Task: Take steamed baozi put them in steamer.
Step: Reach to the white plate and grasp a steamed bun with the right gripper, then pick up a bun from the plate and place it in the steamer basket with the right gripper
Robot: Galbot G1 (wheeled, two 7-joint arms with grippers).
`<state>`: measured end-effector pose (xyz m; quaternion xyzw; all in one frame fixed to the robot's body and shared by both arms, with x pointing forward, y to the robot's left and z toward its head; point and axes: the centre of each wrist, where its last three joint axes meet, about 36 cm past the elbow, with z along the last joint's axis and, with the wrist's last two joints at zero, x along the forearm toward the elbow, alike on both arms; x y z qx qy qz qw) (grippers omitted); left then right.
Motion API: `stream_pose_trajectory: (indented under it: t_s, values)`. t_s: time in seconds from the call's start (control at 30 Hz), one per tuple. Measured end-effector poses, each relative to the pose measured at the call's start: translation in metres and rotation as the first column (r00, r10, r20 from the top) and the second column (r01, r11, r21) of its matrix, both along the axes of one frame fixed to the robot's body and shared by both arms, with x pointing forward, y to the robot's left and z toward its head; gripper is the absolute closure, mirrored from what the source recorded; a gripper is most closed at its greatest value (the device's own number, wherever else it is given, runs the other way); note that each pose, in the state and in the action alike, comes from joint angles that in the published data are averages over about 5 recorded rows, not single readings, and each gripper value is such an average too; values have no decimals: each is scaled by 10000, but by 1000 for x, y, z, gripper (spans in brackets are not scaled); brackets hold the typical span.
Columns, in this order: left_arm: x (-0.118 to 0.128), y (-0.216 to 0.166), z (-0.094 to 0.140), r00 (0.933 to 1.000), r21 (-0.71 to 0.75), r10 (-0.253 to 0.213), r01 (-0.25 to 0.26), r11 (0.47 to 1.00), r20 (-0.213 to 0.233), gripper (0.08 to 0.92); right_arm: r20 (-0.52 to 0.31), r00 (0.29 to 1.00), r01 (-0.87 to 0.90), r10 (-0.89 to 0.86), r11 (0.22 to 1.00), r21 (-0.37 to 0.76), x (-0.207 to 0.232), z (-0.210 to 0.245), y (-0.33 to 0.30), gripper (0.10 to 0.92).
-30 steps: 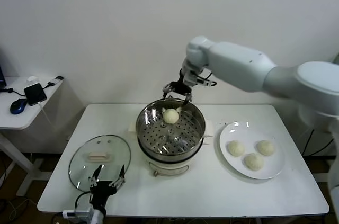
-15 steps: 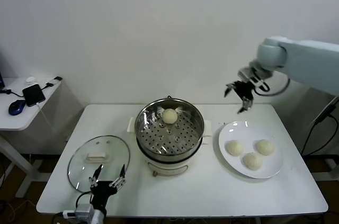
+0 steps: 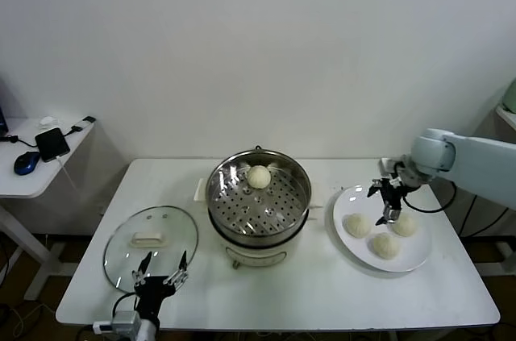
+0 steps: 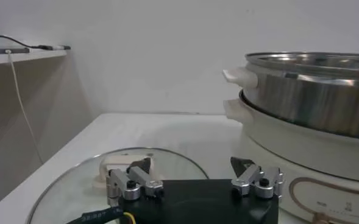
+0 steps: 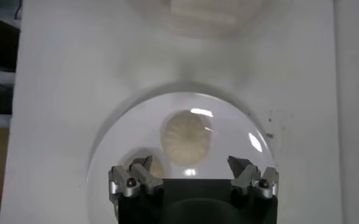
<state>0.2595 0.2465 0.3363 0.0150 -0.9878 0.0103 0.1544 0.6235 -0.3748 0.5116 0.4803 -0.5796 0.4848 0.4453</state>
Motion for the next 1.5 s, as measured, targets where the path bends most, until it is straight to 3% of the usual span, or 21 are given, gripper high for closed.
stream_pose_trajectory:
  t_s: [0.47, 0.87, 1.1, 1.3, 1.5]
  values:
    - [-2, 0, -3, 10000, 21, -23, 23, 10000, -47, 177, 45, 9983, 582, -581, 9983, -50, 8, -55, 22, 202]
    - [-6, -2, -1, 10000, 48, -29, 29, 10000, -63, 177, -140, 9988, 462, -462, 9989, 19, 12, -50, 26, 331]
    - [-6, -5, 2, 10000, 23, -86, 86, 10000, -14, 177, -39, 10000, -48, 48, 9999, 131, 32, 9, 34, 335]
    - [-6, -6, 6, 9999, -16, -138, 138, 9999, 54, 177, 402, 9972, -639, 625, 9974, 347, 56, 106, 59, 335]
    - [-4, -8, 11, 9997, -49, -216, 217, 9998, 142, 177, 980, 9861, -1443, 1341, 9840, 1049, 58, 196, 132, 335]
